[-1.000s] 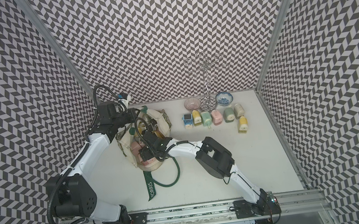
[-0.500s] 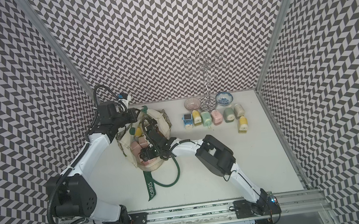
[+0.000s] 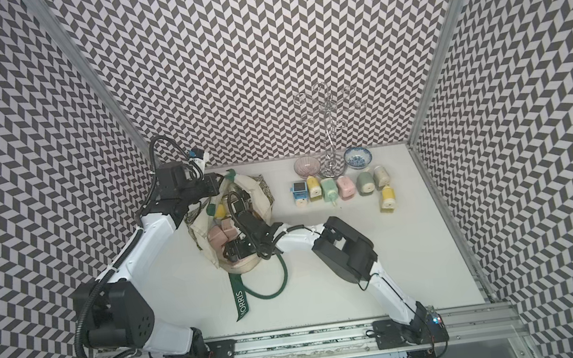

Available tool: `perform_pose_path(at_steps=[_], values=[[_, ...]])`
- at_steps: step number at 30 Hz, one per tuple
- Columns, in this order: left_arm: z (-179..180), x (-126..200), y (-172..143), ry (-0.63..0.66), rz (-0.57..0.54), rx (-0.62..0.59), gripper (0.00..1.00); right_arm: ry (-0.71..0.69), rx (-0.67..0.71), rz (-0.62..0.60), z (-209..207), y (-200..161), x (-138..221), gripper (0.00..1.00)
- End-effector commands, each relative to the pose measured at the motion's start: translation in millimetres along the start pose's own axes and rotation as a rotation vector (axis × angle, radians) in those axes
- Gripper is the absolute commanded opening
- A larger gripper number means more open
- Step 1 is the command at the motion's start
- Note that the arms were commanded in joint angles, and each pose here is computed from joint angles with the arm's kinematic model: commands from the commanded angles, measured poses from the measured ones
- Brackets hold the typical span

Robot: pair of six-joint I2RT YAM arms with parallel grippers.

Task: Take out the pencil sharpeners from the tote bags
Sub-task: Pick up the pencil sharpener from the canvas bag.

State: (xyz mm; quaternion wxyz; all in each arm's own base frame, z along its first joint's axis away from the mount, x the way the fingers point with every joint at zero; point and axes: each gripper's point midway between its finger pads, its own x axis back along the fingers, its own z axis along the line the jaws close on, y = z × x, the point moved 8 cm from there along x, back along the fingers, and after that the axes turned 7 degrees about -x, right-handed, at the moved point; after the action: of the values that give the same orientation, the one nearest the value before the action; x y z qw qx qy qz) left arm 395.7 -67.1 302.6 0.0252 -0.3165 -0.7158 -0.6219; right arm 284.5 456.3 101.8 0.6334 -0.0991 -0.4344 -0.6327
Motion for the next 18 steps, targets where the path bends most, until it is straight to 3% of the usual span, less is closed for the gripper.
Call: perform_pose_path(at_steps=[1, 5, 18], values=[[-5.7, 11.4, 8.6, 0.010, -0.036, -0.031, 0.00, -0.116, -0.056, 0.210, -24.9, -49.3, -14.1, 0.84], [-6.0, 11.7, 8.4, 0.016, -0.036, -0.037, 0.00, -0.160, 0.042, 0.115, -5.8, -27.1, -0.6, 0.79], [-5.1, 10.7, 7.9, 0.023, -0.031, -0.037, 0.00, -0.659, 0.342, -0.030, -20.4, -14.9, 40.5, 0.75]])
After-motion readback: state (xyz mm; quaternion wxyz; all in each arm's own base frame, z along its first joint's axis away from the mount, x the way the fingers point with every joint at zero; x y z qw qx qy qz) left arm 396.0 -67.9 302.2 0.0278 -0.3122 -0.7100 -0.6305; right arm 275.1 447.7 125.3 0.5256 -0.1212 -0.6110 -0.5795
